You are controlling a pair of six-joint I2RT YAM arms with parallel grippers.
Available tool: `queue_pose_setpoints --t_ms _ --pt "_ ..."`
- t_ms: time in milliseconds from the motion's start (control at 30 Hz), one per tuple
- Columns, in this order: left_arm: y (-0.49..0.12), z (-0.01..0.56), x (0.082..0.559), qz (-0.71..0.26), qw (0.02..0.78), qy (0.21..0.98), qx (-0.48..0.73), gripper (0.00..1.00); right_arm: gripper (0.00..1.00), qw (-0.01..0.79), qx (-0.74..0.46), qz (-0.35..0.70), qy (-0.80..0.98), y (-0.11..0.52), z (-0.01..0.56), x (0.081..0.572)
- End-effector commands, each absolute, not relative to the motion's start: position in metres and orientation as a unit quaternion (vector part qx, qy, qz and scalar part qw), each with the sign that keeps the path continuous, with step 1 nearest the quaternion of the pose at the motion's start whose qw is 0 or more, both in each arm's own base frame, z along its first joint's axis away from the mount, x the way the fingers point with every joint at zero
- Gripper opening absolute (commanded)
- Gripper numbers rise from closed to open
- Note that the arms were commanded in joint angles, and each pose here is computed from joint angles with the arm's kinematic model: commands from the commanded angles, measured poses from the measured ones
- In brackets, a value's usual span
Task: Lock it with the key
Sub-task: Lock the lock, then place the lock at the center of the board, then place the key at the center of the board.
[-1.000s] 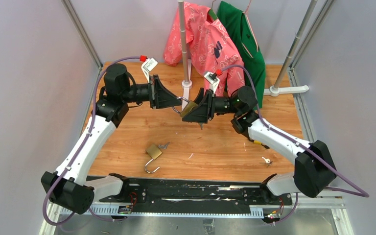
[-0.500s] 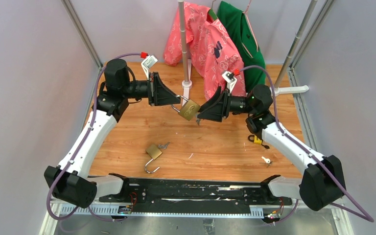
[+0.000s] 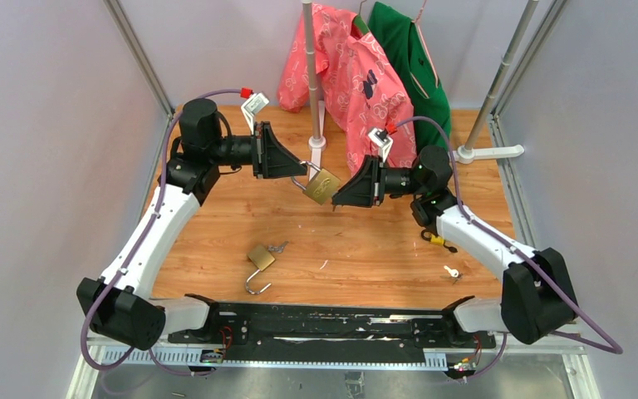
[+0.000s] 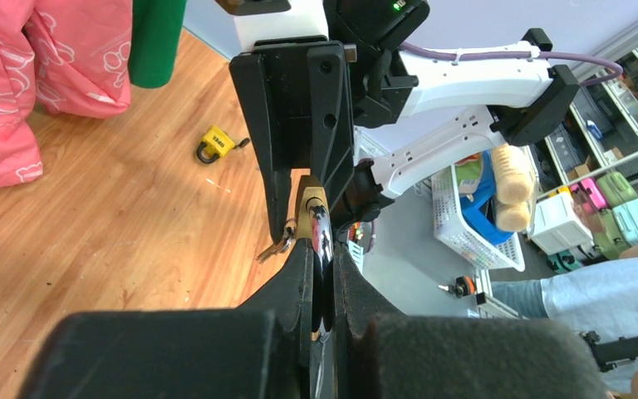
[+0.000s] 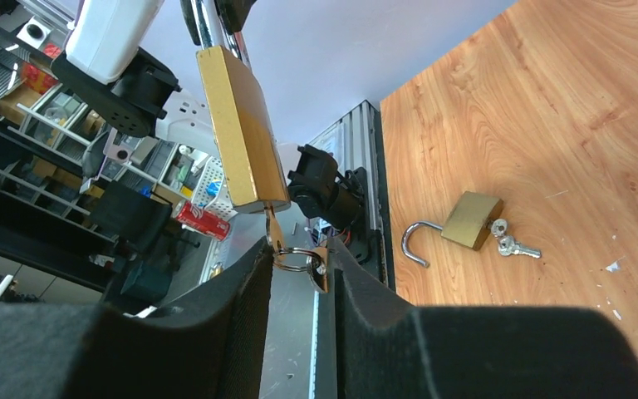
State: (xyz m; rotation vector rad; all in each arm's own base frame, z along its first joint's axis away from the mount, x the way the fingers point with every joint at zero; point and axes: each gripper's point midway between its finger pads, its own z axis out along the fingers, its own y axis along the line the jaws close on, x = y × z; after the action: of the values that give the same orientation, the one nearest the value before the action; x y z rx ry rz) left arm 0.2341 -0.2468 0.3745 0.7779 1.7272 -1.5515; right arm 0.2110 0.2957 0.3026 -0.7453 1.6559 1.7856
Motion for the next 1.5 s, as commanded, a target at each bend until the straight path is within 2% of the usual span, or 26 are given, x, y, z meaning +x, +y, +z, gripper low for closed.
queue_pose_setpoints --t_ms 0,67,167,200,233,600,767,1000,1267,1467 --pt "-0.245 0.402 0.228 -0.600 0.367 0.632 0.326 0.00 0.32 0.302 -0.300 0.681 0.596 0.296 0.317 0.208" --pt "-0.245 0.402 0.228 -0.599 0.368 0.632 0.326 0.00 0.29 0.301 -0.301 0.684 0.593 0.296 0.320 0.208" --pt "-0.245 0.401 0.228 -0.599 0.367 0.633 0.325 0.00 0.11 0.299 -0.303 0.686 0.591 0.297 0.321 0.208" --pt "-0.245 0.401 0.229 -0.598 0.368 0.634 0.324 0.00 0.02 0.299 -0.303 0.686 0.590 0.297 0.321 0.208" --pt "-0.245 0.400 0.229 -0.599 0.367 0.634 0.324 0.00 0.00 0.298 -0.303 0.686 0.591 0.297 0.320 0.207" --pt "-0.246 0.397 0.243 -0.597 0.371 0.640 0.310 0.00 0.00 0.256 -0.272 0.657 0.655 0.274 0.260 0.170" --pt "-0.248 0.389 0.244 -0.600 0.358 0.644 0.311 0.00 0.00 0.221 -0.247 0.605 0.724 0.252 0.220 0.149" --pt "-0.275 0.308 0.232 -0.579 0.233 0.709 0.328 0.00 0.00 0.222 -0.124 0.530 0.809 0.220 0.165 0.149" --pt "-0.313 0.210 0.236 -0.560 0.122 0.753 0.324 0.00 0.00 0.230 -0.064 0.477 0.846 0.203 0.131 0.148" --pt "-0.332 0.158 0.255 -0.535 0.084 0.779 0.316 0.00 0.00 0.217 -0.044 0.464 0.857 0.201 0.105 0.151"
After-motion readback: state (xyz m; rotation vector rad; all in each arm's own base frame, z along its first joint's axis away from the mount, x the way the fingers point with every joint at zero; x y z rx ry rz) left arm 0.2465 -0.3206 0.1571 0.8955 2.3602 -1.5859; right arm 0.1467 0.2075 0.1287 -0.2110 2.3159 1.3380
